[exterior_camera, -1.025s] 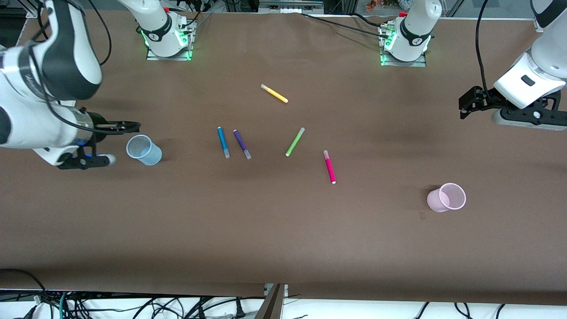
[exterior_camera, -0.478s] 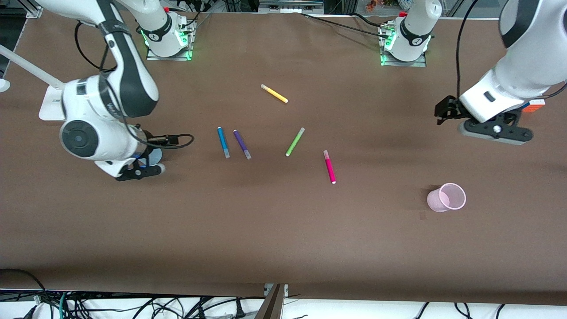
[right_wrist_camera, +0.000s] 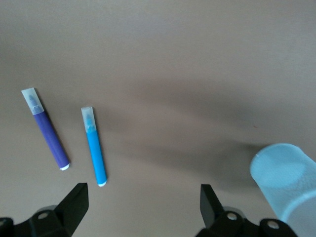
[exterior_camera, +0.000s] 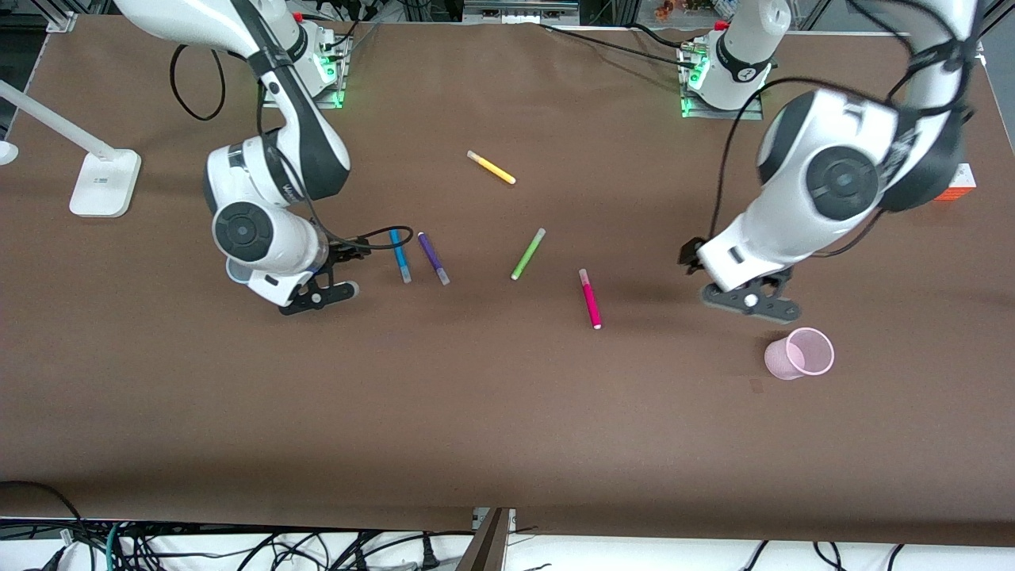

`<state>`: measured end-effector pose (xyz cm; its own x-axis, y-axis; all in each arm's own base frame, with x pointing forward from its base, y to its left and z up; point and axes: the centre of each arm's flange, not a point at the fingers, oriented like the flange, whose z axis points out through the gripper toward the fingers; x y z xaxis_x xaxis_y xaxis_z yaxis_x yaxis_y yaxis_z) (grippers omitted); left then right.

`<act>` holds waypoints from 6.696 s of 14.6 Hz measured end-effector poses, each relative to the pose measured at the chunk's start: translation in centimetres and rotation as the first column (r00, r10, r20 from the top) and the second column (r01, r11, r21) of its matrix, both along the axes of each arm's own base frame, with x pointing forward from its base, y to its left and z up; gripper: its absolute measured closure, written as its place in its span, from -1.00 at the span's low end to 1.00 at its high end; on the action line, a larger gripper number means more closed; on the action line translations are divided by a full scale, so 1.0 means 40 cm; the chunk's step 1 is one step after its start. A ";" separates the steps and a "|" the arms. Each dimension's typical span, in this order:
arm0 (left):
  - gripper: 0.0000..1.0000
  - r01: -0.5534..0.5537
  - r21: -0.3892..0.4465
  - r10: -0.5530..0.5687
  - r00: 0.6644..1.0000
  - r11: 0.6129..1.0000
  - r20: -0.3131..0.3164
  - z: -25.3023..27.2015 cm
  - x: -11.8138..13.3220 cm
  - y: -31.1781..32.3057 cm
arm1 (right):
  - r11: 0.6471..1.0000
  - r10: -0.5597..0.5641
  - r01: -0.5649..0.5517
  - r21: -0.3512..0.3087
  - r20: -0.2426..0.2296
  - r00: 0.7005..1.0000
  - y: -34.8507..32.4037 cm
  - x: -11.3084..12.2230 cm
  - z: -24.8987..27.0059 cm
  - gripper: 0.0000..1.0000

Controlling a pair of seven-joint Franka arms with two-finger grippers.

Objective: Place pink and blue markers in matching cups

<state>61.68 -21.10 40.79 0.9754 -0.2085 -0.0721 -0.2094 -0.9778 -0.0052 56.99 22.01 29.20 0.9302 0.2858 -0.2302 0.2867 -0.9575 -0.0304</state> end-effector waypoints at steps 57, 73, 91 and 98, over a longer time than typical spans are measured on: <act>0.67 0.290 0.215 -0.244 0.945 0.932 -0.217 -0.227 0.050 0.098 | 0.543 0.670 -0.723 0.427 0.300 0.679 -0.426 0.007 0.213 0.67; 0.67 0.756 0.466 -0.391 0.643 0.459 -0.659 -0.190 0.114 0.388 | 0.016 0.620 -0.898 0.440 0.700 0.354 -0.666 -0.029 0.011 0.67; 0.64 0.799 0.427 -0.423 0.591 0.424 -0.687 -0.354 0.136 0.429 | 0.203 0.563 -0.827 0.525 0.628 0.537 -0.692 0.019 0.068 -1.00; -0.62 0.780 0.421 -0.436 0.614 0.462 -0.658 -0.334 0.137 0.409 | 0.569 0.415 -0.541 0.620 0.351 0.839 -0.663 0.095 0.195 -1.00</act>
